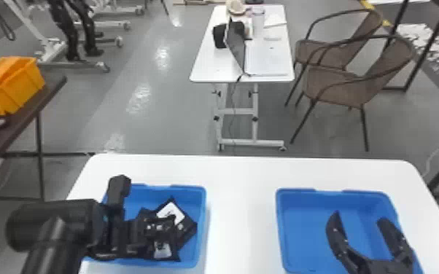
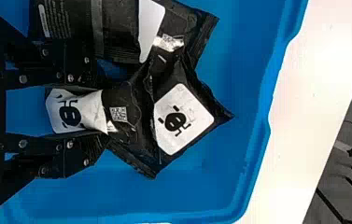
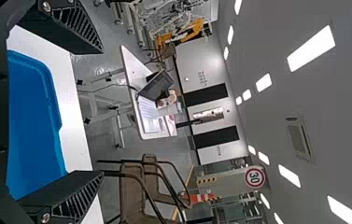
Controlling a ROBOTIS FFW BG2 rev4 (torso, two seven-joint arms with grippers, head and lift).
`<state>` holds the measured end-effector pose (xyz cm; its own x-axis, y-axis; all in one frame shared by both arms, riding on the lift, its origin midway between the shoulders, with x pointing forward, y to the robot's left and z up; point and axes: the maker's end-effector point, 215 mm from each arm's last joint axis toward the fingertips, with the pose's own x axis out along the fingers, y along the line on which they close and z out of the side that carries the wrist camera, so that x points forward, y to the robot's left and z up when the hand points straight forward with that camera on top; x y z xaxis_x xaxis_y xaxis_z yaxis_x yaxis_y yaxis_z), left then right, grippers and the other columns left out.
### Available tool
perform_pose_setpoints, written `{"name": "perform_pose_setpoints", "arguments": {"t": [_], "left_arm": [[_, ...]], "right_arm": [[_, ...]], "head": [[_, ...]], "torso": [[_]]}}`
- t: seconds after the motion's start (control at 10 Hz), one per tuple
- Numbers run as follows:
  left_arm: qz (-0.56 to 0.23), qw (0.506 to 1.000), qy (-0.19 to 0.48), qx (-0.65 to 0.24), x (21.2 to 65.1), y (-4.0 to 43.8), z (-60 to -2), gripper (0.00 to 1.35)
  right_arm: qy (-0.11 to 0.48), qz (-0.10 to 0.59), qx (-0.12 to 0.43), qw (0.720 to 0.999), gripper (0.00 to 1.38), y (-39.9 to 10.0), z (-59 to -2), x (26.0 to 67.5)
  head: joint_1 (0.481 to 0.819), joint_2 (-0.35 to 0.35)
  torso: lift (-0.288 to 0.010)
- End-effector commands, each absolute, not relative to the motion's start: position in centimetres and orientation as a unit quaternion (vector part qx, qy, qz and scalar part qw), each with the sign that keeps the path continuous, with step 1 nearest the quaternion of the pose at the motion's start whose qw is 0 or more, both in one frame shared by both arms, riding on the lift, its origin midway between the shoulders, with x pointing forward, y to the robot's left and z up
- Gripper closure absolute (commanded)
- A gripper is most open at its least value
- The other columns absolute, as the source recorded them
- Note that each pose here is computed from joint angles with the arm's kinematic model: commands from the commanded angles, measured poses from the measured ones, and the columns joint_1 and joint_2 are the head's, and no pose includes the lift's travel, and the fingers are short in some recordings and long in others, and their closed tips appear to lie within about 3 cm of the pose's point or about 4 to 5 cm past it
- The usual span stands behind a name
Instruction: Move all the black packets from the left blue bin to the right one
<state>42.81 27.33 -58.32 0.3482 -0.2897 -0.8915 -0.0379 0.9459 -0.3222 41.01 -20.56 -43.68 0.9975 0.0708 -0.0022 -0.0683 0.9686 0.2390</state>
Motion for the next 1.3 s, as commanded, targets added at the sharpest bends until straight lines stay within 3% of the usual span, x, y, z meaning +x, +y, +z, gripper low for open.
{"name": "perform_pose_setpoints", "arguments": {"t": [0.0,0.7,0.9,1.2], "left_arm": [[-0.086,0.819,0.547,-0.153,43.0,27.4,-56.9,0.83],[-0.170,0.861,0.424,-0.222,47.1,22.4,-48.4,0.83],[-0.231,0.883,0.326,-0.245,51.6,18.5,-43.7,0.83],[-0.331,0.868,0.256,-0.268,54.7,11.6,-39.1,0.83]], "right_arm": [[0.005,0.036,0.121,0.992,0.08,-20.5,-43.6,41.0],[-0.004,0.057,0.142,0.988,0.09,-19.1,-42.7,42.0],[0.033,0.113,0.176,0.977,0.08,-16.6,-43.9,43.2],[0.034,0.190,0.153,0.969,0.09,-13.7,-41.5,45.7]], "head": [[0.695,0.092],[0.695,0.060],[0.695,0.043],[0.695,0.017]], "torso": [[0.000],[0.000],[0.000],[0.000]]}}
